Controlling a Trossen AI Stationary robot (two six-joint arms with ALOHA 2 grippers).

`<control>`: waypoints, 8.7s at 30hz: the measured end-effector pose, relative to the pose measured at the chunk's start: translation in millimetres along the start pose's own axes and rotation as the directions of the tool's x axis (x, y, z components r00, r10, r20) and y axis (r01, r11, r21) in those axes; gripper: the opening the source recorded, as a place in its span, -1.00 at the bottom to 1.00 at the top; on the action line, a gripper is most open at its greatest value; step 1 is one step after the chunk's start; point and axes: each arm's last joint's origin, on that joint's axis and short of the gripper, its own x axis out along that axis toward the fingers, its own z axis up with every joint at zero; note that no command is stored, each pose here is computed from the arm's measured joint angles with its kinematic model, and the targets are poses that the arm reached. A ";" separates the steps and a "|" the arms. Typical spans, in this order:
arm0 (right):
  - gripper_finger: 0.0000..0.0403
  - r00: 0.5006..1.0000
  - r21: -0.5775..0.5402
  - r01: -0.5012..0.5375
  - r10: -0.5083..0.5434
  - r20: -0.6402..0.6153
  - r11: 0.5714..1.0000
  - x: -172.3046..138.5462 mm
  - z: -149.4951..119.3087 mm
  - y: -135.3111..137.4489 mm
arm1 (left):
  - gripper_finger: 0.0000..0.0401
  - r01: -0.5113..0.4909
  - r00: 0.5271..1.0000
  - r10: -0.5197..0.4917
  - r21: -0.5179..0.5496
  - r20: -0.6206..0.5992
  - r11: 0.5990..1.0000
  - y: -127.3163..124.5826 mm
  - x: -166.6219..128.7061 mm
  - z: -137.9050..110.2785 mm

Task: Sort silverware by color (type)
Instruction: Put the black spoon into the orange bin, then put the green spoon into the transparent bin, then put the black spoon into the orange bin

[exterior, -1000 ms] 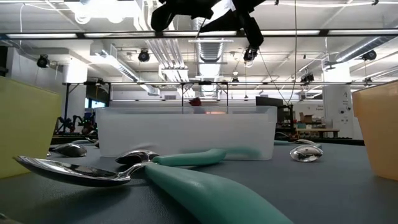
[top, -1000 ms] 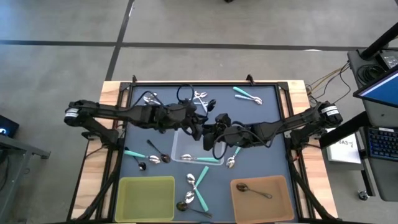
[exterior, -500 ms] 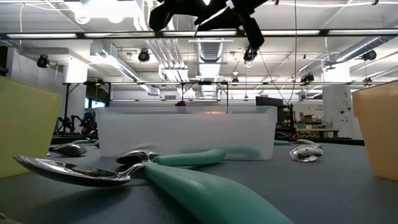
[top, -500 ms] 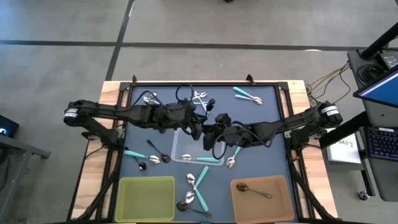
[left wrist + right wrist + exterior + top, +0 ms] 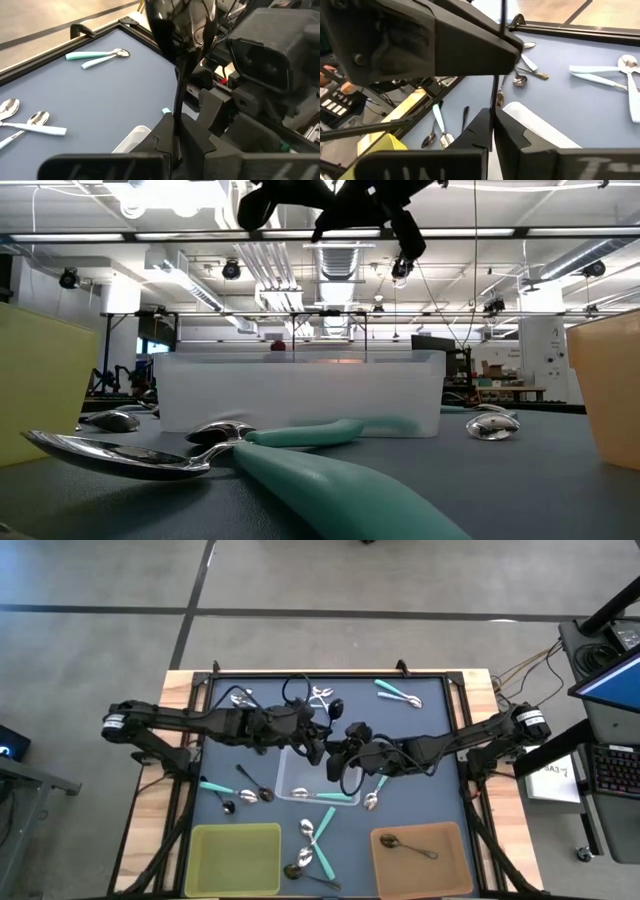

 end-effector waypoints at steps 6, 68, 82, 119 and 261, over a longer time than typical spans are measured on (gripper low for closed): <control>-0.96 1.000 -0.003 0.017 -0.017 -0.006 1.000 -7.2 6.4 -2.9 | -0.92 0.042 0.999 -0.042 0.027 -0.012 0.999 -0.4 -7.6 2.8; -0.26 0.162 -0.218 -0.042 -0.209 -0.964 0.975 -159.3 -172.3 15.4 | -0.46 -0.027 0.485 0.342 0.377 -0.805 0.926 72.9 -94.4 -166.5; -0.26 0.198 -0.200 0.025 -0.201 -0.959 0.979 -128.0 -155.3 8.6 | -0.41 -0.051 0.503 0.343 0.369 -0.793 0.928 103.8 -78.6 -216.4; -0.25 0.262 -0.226 -0.025 -0.211 -0.942 0.974 -115.9 -148.6 5.4 | -0.42 -0.008 0.517 0.237 0.272 -0.823 0.962 103.6 -74.3 -228.8; -0.25 0.461 -0.176 0.019 -0.165 -0.872 0.984 -106.7 -112.0 2.7 | -1.00 0.198 0.541 0.337 0.506 -0.771 0.839 55.1 -92.7 -242.4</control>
